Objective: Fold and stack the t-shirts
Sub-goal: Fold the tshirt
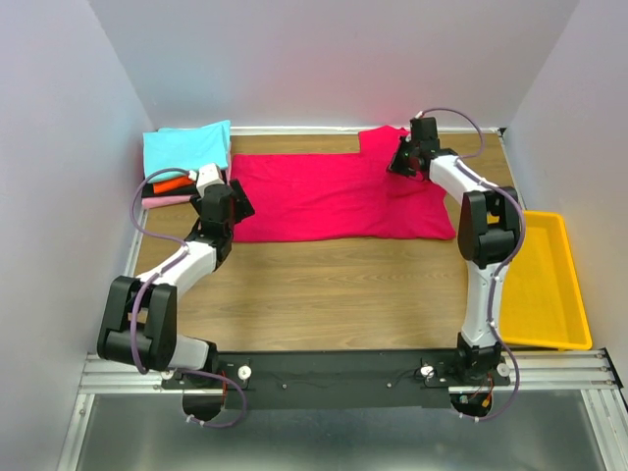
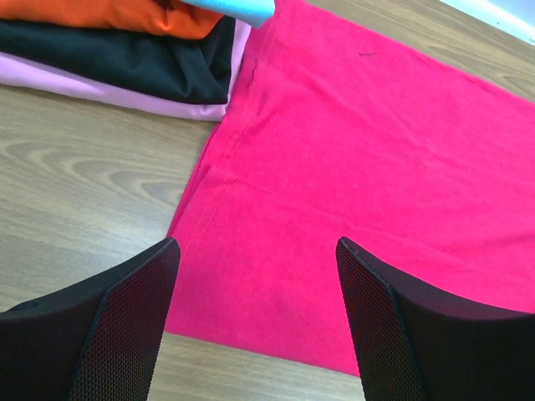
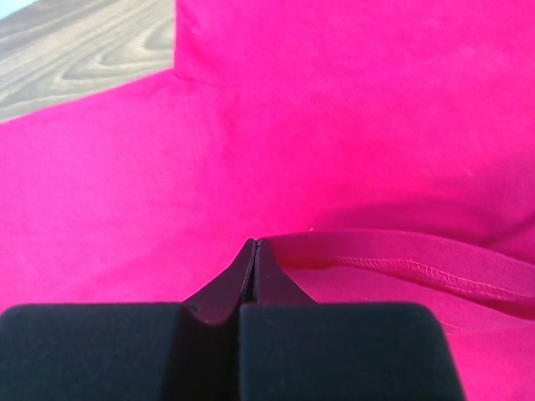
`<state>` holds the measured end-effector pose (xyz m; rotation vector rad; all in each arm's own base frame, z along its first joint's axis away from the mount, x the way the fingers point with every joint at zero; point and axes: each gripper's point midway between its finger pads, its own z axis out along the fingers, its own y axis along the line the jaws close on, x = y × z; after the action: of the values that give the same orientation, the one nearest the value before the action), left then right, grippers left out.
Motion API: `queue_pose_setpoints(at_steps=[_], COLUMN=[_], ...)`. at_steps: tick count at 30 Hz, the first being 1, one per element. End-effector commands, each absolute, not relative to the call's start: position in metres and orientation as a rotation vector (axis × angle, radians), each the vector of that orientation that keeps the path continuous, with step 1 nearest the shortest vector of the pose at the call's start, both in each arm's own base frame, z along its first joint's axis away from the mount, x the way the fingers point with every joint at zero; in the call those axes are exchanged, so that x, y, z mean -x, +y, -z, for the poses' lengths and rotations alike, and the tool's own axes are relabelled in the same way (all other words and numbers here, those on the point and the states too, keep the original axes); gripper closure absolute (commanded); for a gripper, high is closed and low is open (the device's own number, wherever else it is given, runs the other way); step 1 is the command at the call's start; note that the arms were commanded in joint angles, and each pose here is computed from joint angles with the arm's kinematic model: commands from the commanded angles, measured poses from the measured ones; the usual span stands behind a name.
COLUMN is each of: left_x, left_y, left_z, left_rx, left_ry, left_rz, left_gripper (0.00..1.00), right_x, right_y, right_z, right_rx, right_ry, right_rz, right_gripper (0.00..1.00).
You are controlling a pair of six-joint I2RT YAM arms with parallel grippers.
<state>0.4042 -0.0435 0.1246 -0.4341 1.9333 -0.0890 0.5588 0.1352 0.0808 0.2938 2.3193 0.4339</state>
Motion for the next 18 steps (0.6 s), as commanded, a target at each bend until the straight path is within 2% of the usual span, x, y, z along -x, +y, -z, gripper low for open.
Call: queue_pose_setpoints(at_steps=[1, 10, 12, 13, 17, 18], left_x=[-0.413, -0.415, -0.415, -0.415, -0.416, -0.416], left_y=[-0.036, -0.037, -0.037, -0.037, -0.038, -0.038], left_z=[-0.131, -0.128, -0.126, -0.126, -0.123, -0.123], left_rx=[0.45, 0.45, 0.448, 0.447, 0.443, 0.443], left_ry=[1.908, 1.917, 1.923, 1.923, 1.932, 1.934], left_rz=[0.048, 0.044, 0.046, 0.047, 0.047, 0.047], left_gripper=[0.17, 0.17, 0.17, 0.17, 0.17, 0.17], right_x=[-0.566, -0.573, -0.575, -0.575, -0.575, -0.574], right_y=[0.153, 0.172, 0.175, 0.176, 0.176, 0.176], right_z=[-0.077, -0.07, -0.069, -0.07, -0.072, -0.073], right_rx=[-0.233, -0.185, -0.174, -0.17, -0.159, -0.156], right_ry=[2.343, 2.354, 2.356, 2.355, 2.352, 2.352], right_rz=[-0.462, -0.483, -0.487, -0.49, -0.492, -0.489], right_gripper=[1.0, 0.99, 0.96, 0.92, 0.59, 0.46])
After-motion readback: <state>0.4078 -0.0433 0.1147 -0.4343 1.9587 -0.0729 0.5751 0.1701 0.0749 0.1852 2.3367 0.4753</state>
